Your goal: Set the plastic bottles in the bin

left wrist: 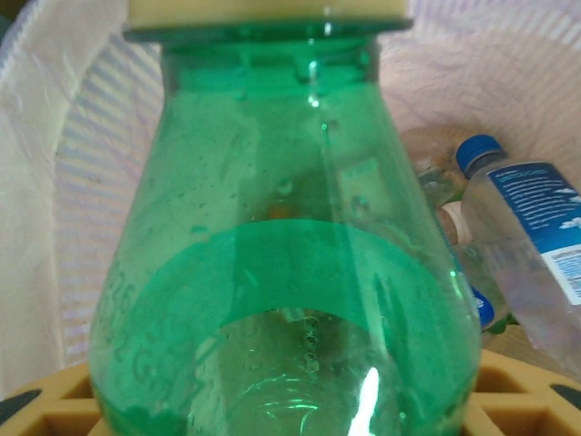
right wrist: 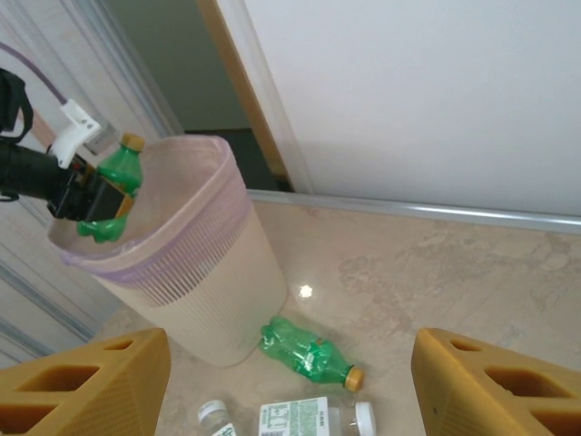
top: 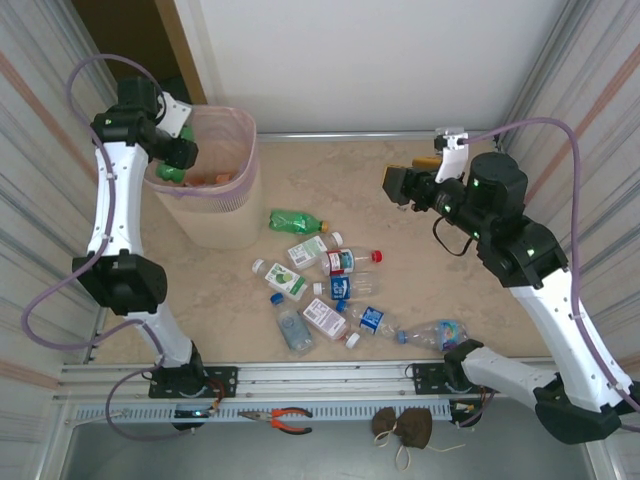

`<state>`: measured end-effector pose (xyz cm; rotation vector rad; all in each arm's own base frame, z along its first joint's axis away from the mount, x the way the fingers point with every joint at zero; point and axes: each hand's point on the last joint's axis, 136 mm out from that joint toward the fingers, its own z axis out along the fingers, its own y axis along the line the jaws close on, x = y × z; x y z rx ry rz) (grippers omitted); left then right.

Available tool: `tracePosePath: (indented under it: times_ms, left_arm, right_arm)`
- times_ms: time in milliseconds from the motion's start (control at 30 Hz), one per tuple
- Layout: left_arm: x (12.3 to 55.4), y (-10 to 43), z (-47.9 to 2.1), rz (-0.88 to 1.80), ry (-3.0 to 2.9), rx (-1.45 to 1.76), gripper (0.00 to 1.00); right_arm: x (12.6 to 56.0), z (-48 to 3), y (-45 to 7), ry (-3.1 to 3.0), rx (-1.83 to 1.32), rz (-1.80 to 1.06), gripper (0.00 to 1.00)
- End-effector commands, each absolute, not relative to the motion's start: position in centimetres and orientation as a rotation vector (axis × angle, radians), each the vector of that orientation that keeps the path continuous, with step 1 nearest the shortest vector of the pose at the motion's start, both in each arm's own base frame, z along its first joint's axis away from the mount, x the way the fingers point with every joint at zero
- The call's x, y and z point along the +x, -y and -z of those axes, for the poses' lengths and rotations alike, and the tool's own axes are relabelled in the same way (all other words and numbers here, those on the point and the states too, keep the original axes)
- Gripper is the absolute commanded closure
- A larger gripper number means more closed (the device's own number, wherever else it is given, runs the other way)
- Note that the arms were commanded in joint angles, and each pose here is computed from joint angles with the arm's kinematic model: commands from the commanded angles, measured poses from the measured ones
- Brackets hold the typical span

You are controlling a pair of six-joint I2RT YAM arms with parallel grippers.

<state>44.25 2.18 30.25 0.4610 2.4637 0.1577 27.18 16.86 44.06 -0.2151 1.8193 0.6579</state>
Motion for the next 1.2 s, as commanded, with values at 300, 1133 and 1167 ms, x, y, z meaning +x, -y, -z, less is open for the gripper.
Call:
tracePosePath:
  times_ms: [300,1133,1167]
  left_arm:
    - [45.1,-3.7,-25.0,-0.097,-2.639,0.3,0.45]
    - [45.2,-1.8,-29.9,0.059,-2.515,0.218,0.22]
    - [45.1,-1.5,-30.5,0.078,-2.498,0.222,0.22]
  right_arm:
    - [27.1,-44.4,-16.7,-1.798,-0.195,-0.674,0.31]
    - [27.2,-43.8,-16.7,-1.808,-0.182,-0.682,0.31]
    - [27.3,-43.7,-16.7,-1.811,-0.181,-0.682,0.31]
